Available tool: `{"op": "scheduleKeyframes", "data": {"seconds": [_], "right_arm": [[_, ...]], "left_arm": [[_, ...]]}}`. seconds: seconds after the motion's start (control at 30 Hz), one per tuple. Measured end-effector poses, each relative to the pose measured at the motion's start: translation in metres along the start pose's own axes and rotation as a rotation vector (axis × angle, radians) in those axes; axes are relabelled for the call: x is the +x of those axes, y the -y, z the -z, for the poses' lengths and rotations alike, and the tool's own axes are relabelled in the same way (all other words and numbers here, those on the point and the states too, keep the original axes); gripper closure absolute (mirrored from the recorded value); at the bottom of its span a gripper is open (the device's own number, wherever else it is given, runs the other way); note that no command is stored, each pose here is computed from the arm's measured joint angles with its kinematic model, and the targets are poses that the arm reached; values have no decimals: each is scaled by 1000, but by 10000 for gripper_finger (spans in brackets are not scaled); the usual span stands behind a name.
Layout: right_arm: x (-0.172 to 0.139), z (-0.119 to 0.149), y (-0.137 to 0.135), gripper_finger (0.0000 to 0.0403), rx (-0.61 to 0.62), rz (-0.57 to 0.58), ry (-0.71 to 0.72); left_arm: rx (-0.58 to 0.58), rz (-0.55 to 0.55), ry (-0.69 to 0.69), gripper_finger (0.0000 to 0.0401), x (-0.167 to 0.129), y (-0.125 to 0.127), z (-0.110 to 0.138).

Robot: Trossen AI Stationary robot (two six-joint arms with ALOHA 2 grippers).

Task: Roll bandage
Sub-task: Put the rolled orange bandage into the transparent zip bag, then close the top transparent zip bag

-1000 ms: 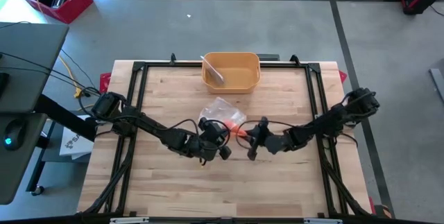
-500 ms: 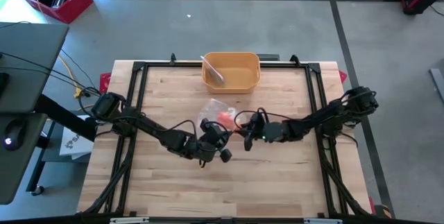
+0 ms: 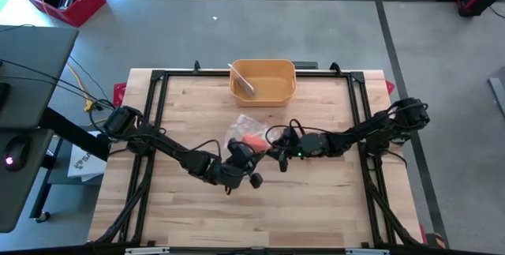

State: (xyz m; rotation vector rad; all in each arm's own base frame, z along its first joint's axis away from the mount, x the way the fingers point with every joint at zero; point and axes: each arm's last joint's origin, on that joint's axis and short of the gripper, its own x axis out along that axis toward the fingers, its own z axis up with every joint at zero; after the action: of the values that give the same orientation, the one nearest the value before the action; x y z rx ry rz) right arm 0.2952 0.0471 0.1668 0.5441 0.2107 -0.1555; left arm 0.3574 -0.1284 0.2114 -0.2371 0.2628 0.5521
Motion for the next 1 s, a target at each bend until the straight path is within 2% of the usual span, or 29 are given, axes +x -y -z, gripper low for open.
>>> {"op": "scheduleKeyframes", "data": {"seconds": [0.13, 0.23, 0.5, 0.67, 0.77, 0.93, 1.0], "right_arm": [[0, 1, 1, 251, -7, -5, -21], [0, 5, 3, 239, -18, 18, -56], [-6, 12, -8, 246, -8, -14, -92], [-24, 4, -24, 254, -79, -55, -113], [-43, -8, -39, 258, -207, -128, -90], [-83, -23, -66, 258, -591, -346, -39], [-96, -26, -68, 258, -681, -329, -29]], "left_arm": [[-38, -32, -43, 401, 0, -4, 6], [-58, -49, -67, 401, -1, -6, 10], [-127, -50, -121, 401, -2, -8, 15], [-142, -18, -120, 401, -8, -9, 3], [-137, 12, -102, 401, -19, -13, -16], [-125, 136, -146, 401, -33, -25, -48], [-112, 189, -172, 401, -35, -28, -55]]}}
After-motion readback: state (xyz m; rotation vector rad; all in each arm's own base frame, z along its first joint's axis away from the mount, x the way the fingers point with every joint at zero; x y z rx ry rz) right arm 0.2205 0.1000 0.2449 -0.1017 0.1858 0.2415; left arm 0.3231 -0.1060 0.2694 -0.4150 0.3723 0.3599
